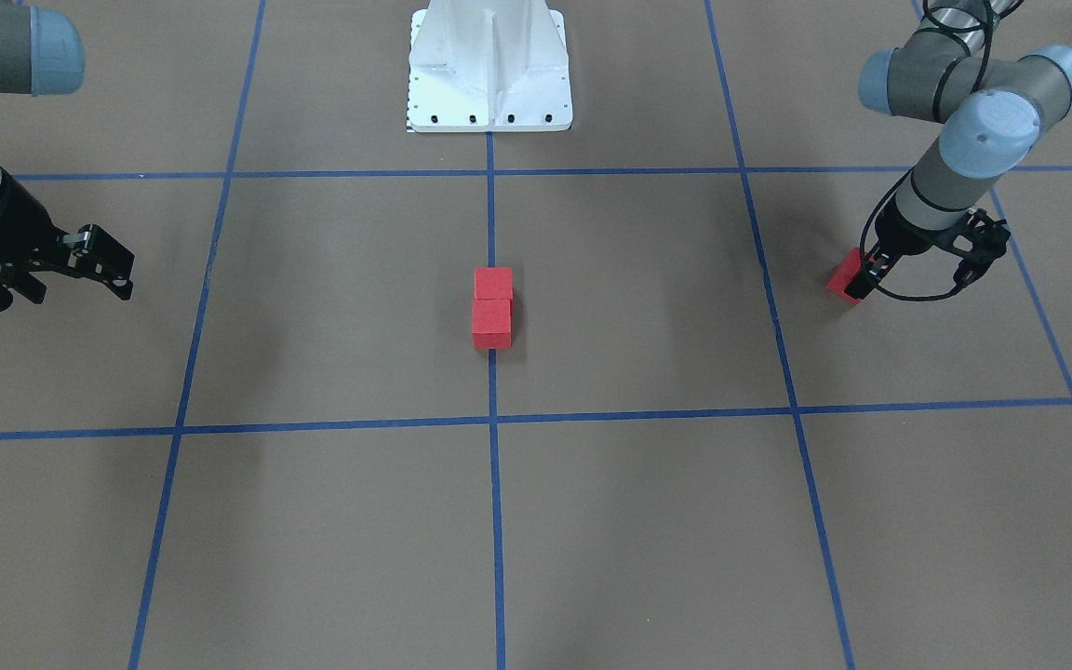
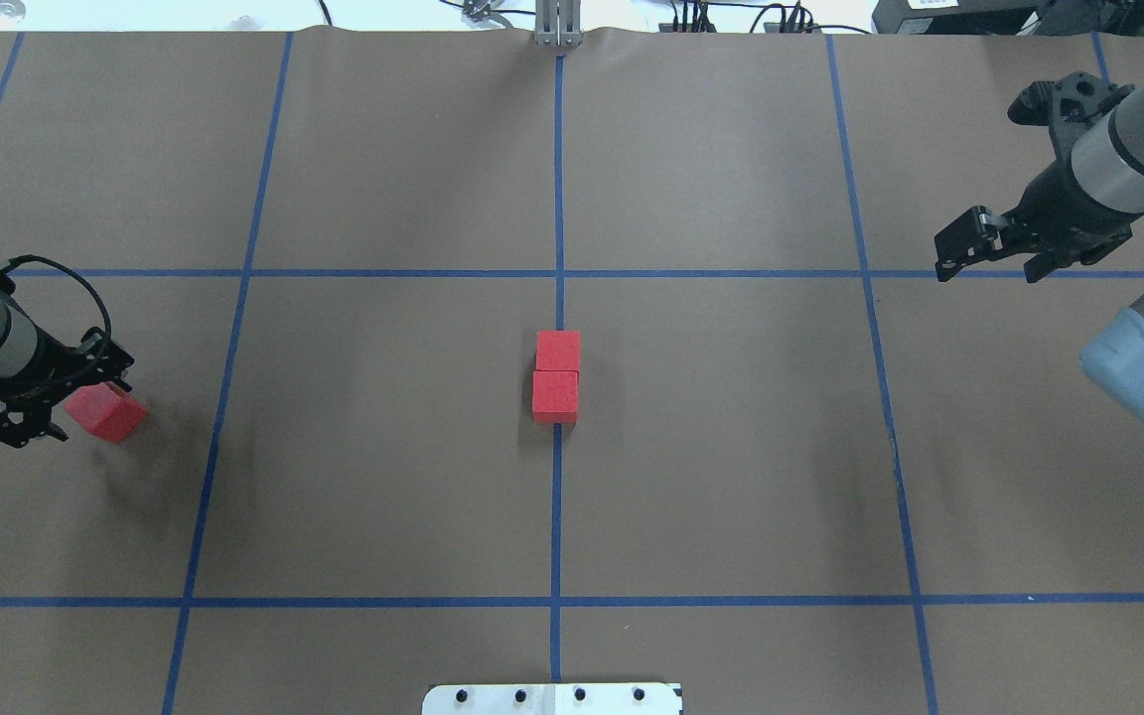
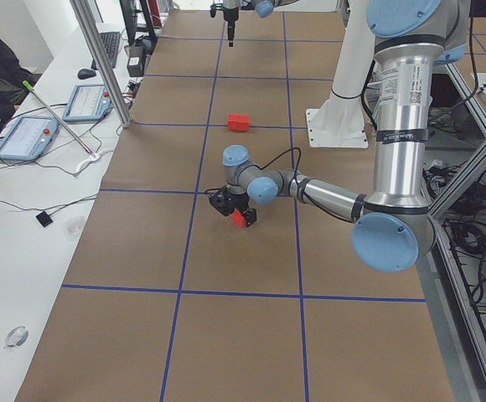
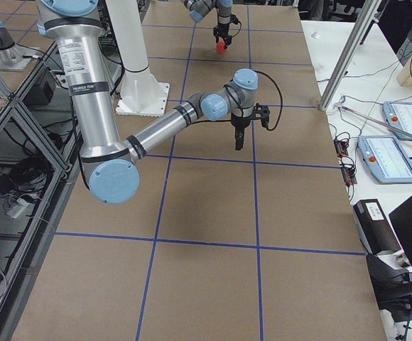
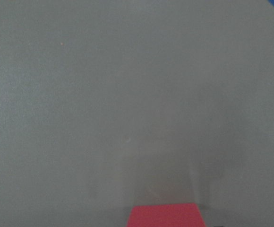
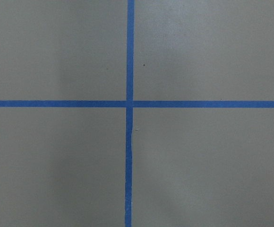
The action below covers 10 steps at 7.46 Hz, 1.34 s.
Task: Form red blocks into L shape at center
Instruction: 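Grasp the last red cube with the left gripper, then carry the red cube with the left gripper beside the farther stacked cube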
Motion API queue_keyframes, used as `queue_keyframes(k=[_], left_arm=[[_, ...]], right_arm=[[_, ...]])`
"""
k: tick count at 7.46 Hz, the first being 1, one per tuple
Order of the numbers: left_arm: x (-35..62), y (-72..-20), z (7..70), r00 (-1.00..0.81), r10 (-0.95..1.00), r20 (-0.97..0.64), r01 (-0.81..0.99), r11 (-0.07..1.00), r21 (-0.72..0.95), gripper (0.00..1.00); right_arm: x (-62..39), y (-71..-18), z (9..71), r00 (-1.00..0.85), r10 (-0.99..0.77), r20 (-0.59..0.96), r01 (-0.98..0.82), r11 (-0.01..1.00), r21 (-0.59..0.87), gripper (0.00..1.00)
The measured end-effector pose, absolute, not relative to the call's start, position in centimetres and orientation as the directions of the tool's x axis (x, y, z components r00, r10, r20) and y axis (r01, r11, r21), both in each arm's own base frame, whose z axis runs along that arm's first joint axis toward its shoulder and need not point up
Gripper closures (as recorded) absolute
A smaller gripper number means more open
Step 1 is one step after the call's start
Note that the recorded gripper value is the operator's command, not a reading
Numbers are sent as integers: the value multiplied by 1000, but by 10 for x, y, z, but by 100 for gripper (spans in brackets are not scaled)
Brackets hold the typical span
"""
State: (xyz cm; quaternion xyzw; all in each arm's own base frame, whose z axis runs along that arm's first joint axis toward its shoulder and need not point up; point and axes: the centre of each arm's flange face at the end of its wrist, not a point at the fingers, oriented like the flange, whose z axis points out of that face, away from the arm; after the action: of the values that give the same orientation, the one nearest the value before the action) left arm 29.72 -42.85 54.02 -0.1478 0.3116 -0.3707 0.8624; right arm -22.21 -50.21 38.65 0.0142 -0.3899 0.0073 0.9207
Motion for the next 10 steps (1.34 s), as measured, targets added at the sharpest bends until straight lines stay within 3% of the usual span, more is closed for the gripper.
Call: queue_keyframes(k=[2,4,6,10], left_arm=[[304,-432,529,528,-725,-443,533,688,-492,100],[323,-446,479,487,-728,-482,495,685,-534,100],[354,-474,409,439,-780,-446,513,626,-588,100],[462,-541,282,304,-914,-270,591,403,-699,100]], right_arm=[[-221,-502,386,695,2,719,-25,999,22,0],[-221,-502,386,696,3,718,-26,999,21,0],[-221,-501,389,698,6,716,-26,1000,16,0],[-222,-501,396,703,13,711,-23,1000,5,0]])
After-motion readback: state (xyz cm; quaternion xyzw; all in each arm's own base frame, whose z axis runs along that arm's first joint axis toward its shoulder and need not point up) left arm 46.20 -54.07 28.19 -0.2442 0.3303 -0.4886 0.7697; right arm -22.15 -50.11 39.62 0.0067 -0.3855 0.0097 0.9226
